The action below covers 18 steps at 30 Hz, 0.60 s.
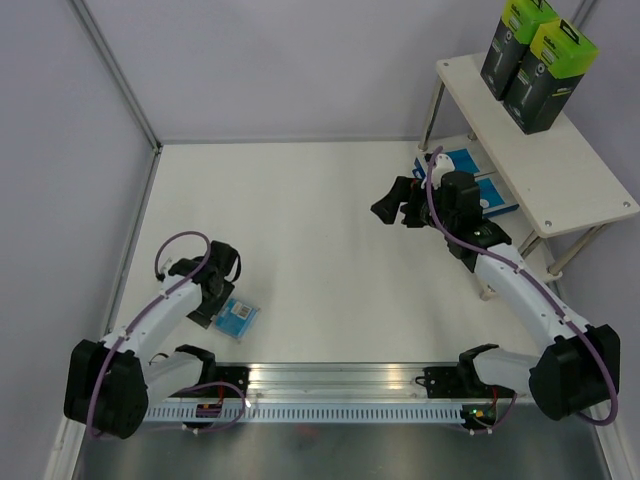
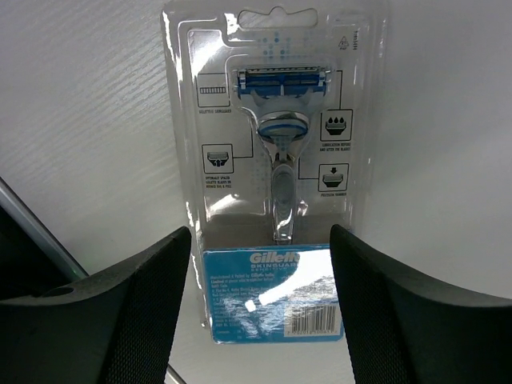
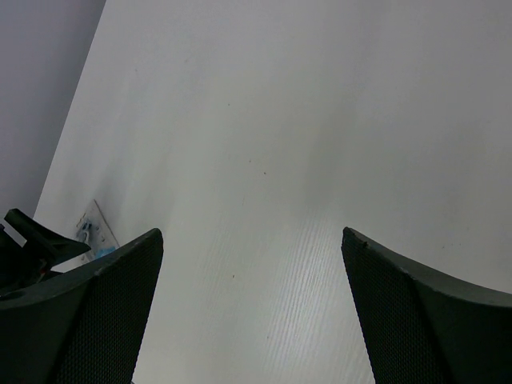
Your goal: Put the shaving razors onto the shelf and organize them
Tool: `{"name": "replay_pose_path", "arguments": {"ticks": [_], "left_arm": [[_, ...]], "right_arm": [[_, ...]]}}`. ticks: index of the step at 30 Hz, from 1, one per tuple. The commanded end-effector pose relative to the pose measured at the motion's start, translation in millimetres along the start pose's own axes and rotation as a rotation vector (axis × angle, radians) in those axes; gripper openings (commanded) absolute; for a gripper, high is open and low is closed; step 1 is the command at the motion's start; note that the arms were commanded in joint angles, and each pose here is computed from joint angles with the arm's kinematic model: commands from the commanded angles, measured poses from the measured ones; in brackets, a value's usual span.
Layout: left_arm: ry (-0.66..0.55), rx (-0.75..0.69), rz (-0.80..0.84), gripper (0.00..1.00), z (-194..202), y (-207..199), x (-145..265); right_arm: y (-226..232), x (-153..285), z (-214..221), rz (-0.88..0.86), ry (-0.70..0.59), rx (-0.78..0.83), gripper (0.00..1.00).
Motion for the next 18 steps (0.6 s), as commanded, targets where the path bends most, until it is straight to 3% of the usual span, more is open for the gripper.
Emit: {"name": "replay_pose_path", "arguments": {"ticks": [1, 10, 18], "left_arm": [[0.022, 0.065, 0.009, 0.75, 6.1, -7.2, -7.2], [0.026, 0.066, 0.022, 0.71, 11.2, -17.3, -24.5], [0.037, 0.052, 0.005, 0.47, 13.8, -17.9, -28.7]], "right_arm": [[1.1, -0.3, -16.7, 0.007, -0.035, 0.026, 0.98], [-0.5, 6.7, -16.5, 0.048, -0.020, 0.022, 0.98], [-4.4, 13.0, -16.9, 0.116, -0.025, -0.001, 0.98]]}}
Point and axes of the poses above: each gripper's point midway between its finger pads, its own x axis back along the fingers, its own y axis along the line the jaws close on, z = x × y, the point moved 8 cm from there along x, back along the fingers, and after that the axes turned 15 degrees about x, right-handed, at the moved point
